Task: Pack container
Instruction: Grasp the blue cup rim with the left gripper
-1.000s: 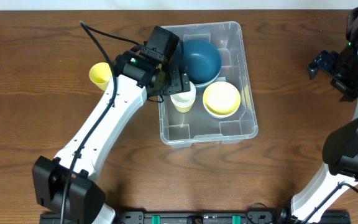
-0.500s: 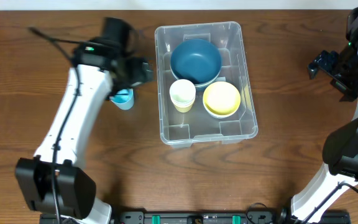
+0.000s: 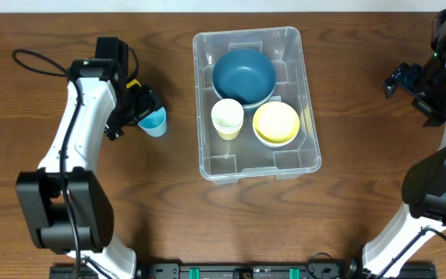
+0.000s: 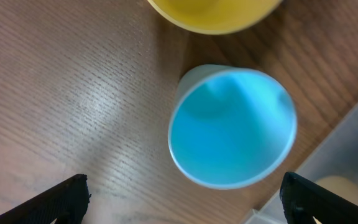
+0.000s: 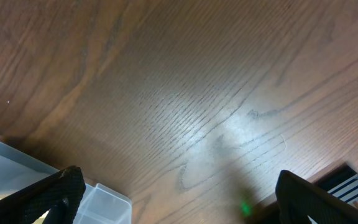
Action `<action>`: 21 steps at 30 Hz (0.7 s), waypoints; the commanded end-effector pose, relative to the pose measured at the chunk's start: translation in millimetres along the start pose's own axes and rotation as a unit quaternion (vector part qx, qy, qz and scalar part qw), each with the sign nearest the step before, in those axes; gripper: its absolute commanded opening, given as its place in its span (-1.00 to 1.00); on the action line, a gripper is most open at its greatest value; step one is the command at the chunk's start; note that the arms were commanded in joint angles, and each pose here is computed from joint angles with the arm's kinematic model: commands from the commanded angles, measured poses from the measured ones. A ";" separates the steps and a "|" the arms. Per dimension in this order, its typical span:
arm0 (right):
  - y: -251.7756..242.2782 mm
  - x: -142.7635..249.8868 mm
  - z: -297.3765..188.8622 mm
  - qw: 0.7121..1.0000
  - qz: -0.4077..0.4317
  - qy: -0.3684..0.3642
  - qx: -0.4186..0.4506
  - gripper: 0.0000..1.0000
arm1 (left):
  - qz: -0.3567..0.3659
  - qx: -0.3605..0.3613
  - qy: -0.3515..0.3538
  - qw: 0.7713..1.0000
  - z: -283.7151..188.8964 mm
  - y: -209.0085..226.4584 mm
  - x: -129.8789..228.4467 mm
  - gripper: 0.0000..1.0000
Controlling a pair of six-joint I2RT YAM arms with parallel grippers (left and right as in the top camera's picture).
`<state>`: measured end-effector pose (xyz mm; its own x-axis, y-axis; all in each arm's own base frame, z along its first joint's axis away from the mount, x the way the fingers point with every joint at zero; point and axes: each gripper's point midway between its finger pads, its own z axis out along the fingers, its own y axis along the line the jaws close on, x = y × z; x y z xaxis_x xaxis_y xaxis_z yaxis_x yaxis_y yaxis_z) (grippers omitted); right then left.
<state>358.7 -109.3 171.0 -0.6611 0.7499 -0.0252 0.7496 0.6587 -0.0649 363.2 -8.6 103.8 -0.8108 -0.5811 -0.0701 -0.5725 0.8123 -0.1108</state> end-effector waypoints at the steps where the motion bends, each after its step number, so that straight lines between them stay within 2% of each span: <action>1: -3.8 -1.8 -4.7 1.000 0.010 -0.008 0.001 0.98 | -0.009 -0.015 0.011 1.000 12.7 4.8 -0.2 0.96; 11: -3.7 -1.8 -4.7 1.000 0.010 -0.008 0.001 0.98 | -0.011 -0.049 0.057 0.997 53.9 11.1 5.3 0.99; 12: -3.8 -1.9 -4.7 1.000 0.010 -0.008 0.001 0.98 | -0.011 -0.049 0.058 0.997 54.7 11.2 5.4 0.93; 13: -3.8 -1.8 -4.7 1.000 0.010 -0.008 0.001 0.99 | -0.011 -0.049 0.058 0.997 55.6 10.9 4.8 0.79; 15: -3.9 -1.9 -4.7 1.000 0.010 -0.008 0.001 0.99 | -0.011 -0.047 0.055 0.997 55.9 9.8 3.3 0.26; 19: -3.7 -1.8 -4.7 1.000 0.010 -0.008 0.001 0.98 | -0.011 -0.045 0.053 0.997 56.0 9.4 2.8 -0.63; 20: -3.7 -1.8 -4.7 1.000 0.010 -0.008 0.001 0.98 | -0.011 -0.046 0.054 0.997 55.9 9.5 2.9 -0.80; 21: -3.8 -1.8 -4.7 1.000 0.010 -0.008 0.001 0.98 | -0.011 -0.046 0.055 0.997 55.8 9.7 3.4 -0.88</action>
<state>358.7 -109.3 171.0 -0.6611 0.7499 -0.0252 0.7496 0.6587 -0.0649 364.2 -8.6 48.1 -0.8037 -0.5937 0.0392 -0.5949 0.8032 -0.0328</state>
